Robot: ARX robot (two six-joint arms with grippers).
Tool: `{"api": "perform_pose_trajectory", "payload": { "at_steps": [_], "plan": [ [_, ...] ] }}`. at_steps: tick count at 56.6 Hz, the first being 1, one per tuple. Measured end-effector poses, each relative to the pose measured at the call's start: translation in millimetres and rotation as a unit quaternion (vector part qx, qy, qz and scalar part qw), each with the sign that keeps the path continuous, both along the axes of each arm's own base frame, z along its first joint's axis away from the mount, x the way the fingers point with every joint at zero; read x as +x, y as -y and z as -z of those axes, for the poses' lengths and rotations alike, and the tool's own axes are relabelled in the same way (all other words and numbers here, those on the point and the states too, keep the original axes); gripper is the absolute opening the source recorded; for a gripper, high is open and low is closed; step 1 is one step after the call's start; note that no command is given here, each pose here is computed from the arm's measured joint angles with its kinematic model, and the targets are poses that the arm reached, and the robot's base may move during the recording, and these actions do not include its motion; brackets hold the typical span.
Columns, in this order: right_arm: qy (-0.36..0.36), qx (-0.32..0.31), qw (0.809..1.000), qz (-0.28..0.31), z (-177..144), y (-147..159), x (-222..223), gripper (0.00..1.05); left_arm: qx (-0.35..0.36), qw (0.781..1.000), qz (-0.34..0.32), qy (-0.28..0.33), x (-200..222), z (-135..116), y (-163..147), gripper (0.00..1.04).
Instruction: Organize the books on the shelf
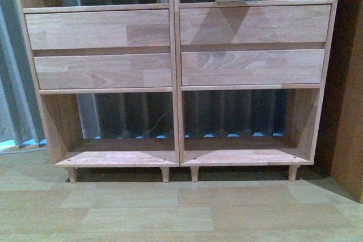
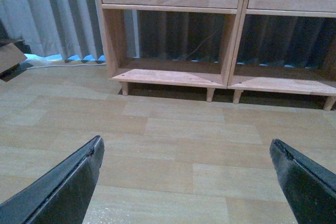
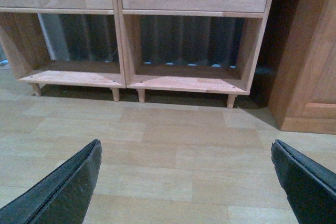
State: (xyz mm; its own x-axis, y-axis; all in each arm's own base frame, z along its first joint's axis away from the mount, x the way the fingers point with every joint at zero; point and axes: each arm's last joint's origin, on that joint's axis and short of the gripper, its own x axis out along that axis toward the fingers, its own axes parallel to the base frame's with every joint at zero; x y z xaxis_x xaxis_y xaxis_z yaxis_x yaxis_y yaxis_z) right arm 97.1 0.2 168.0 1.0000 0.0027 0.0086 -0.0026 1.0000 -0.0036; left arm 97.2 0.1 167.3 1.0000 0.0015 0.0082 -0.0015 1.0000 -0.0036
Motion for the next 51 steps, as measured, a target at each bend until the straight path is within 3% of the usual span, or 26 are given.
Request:
{"api": "perform_pose_trajectory", "payload": {
  "at_steps": [51],
  "plan": [
    [0.000, 0.000, 1.000, 0.000, 0.0, 0.0, 0.0, 0.98, 0.000, 1.000, 0.000, 0.000, 0.0, 0.0, 0.0, 0.97]
  ]
}}
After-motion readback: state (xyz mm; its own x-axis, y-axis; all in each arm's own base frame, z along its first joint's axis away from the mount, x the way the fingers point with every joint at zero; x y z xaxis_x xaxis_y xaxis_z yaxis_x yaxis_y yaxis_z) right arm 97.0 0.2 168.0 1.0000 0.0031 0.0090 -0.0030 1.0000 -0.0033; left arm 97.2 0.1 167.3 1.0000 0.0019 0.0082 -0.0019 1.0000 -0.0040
